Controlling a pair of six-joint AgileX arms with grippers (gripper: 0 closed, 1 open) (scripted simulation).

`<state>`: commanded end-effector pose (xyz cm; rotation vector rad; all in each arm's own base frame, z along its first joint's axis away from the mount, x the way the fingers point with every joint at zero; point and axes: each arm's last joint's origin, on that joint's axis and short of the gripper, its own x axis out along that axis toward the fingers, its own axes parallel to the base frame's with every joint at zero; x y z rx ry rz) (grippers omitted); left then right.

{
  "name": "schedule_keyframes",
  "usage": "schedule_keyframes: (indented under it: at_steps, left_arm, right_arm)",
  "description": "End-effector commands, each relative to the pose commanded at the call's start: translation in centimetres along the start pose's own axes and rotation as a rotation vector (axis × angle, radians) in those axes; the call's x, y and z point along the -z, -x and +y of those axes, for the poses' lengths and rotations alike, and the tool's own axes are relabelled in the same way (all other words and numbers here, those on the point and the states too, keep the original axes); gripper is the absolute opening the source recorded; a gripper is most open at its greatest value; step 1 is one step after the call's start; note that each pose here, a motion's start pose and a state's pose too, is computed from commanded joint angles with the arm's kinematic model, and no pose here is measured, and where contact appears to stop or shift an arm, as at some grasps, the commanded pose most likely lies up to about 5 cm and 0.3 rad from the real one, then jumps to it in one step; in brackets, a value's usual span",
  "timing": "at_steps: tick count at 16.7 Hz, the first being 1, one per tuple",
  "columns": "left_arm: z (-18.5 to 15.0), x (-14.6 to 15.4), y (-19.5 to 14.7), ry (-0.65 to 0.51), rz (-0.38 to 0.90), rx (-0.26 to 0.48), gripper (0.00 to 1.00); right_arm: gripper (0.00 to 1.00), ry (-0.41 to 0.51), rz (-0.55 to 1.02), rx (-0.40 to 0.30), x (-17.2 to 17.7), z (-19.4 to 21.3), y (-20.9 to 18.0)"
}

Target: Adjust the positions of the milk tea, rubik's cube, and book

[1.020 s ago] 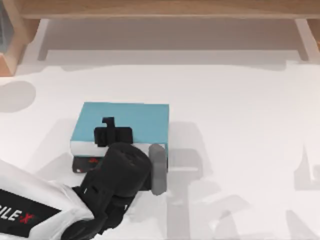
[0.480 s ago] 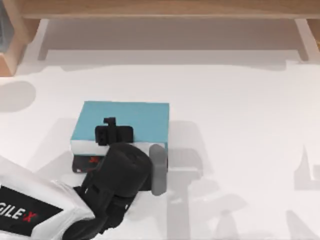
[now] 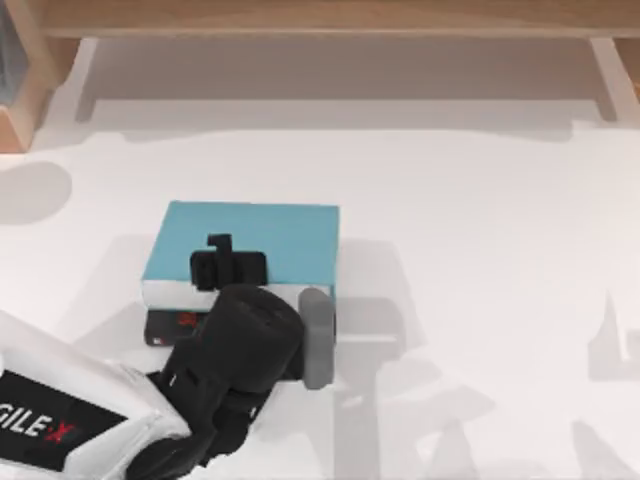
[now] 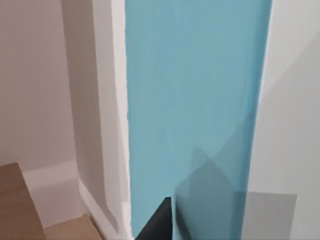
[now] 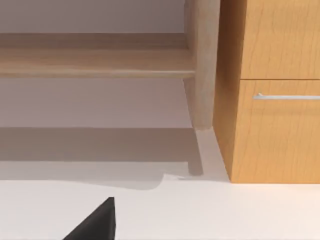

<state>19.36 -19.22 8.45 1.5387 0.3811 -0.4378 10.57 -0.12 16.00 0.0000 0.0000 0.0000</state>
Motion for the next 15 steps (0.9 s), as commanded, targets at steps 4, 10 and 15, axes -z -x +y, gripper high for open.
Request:
schedule_keyframes:
  at_steps: [4, 10, 15]
  left_arm:
    - [0.00, 0.00, 0.00, 0.000, 0.000, 0.000, 0.60]
    - [0.00, 0.00, 0.00, 0.000, 0.000, 0.000, 1.00]
    - [0.00, 0.00, 0.00, 0.000, 0.000, 0.000, 1.00]
  right_arm:
    - [1.00, 0.000, 0.000, 0.000, 0.00, 0.00, 0.00]
    - [1.00, 0.000, 0.000, 0.000, 0.00, 0.00, 0.00]
    - [1.00, 0.000, 0.000, 0.000, 0.00, 0.00, 0.00]
